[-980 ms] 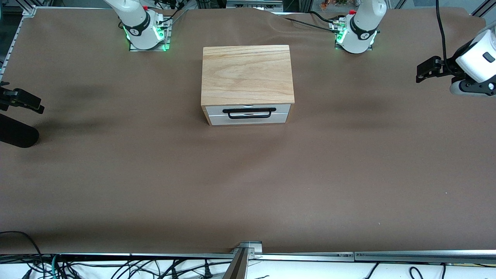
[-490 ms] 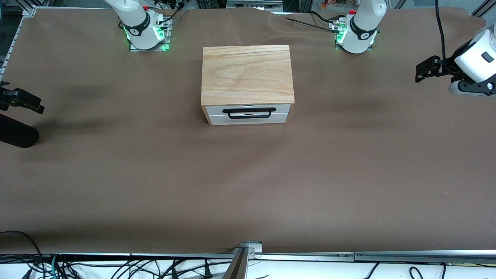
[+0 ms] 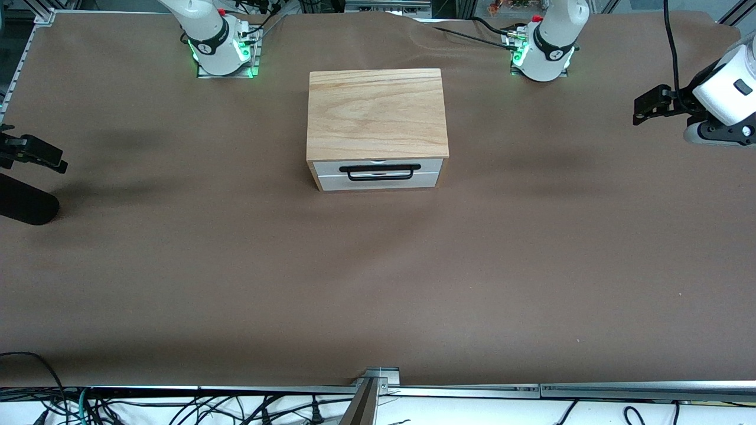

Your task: Pull top drawer with both arms simultaneously

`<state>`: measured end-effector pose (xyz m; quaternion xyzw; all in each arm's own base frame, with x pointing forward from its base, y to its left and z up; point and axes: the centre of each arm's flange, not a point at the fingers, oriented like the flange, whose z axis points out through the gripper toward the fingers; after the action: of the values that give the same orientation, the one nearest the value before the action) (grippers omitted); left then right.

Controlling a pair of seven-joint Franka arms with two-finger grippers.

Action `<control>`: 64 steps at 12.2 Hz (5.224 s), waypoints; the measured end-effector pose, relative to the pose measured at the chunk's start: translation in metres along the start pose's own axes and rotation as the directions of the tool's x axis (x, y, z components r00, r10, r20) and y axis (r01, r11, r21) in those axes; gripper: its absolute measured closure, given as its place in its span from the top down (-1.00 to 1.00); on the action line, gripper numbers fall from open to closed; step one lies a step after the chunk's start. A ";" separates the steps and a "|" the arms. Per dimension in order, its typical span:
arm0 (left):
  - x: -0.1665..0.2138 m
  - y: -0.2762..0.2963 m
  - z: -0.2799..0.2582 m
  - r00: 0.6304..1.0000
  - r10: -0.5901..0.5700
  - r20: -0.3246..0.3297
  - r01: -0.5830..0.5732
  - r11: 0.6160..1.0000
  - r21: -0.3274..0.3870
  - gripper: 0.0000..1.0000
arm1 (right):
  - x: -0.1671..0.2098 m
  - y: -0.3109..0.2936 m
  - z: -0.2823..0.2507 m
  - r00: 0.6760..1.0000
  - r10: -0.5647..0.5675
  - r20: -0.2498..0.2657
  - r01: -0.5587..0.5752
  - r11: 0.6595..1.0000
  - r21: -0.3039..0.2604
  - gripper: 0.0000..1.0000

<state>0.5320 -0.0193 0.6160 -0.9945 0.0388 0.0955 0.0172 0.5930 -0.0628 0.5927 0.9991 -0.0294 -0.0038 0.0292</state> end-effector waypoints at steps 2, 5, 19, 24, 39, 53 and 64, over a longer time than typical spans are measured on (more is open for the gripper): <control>0.000 0.000 0.000 1.000 0.000 0.001 0.000 1.000 0.000 1.00 | 0.000 0.000 0.000 1.000 0.000 0.000 0.000 1.000 0.000 1.00; 0.000 0.000 0.000 1.000 0.000 0.004 0.000 1.000 0.000 1.00 | 0.000 0.000 0.000 1.000 0.000 0.000 0.000 1.000 0.000 1.00; 0.008 0.000 0.024 0.999 0.002 0.035 -0.002 1.000 -0.001 1.00 | 0.017 -0.040 0.052 0.993 -0.052 0.105 0.047 0.997 0.058 1.00; 0.035 0.002 0.093 1.000 0.008 0.009 -0.008 1.000 -0.001 1.00 | 0.032 -0.099 0.094 0.981 -0.057 0.186 -0.041 0.874 0.484 1.00; 0.050 0.084 0.322 0.998 -0.034 -0.048 -0.002 0.794 -0.608 1.00 | 0.028 -0.230 0.310 0.943 -0.299 0.149 -0.087 0.209 0.974 1.00; 0.050 0.244 0.408 0.978 -0.135 -0.161 -0.144 0.125 -0.982 0.61 | -0.019 -0.355 0.405 0.945 -0.327 -0.002 -0.003 -0.014 1.000 1.00; 0.043 0.269 0.444 0.977 -0.114 -0.180 -0.168 0.108 -0.980 -0.20 | -0.048 -0.387 0.441 0.943 -0.332 -0.005 -0.012 -0.048 0.999 1.00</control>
<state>0.4691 -0.2722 0.1647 -0.7535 -0.0152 -0.0082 -0.6573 0.5633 0.2999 0.1301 0.7028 0.0916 -0.1053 -0.6976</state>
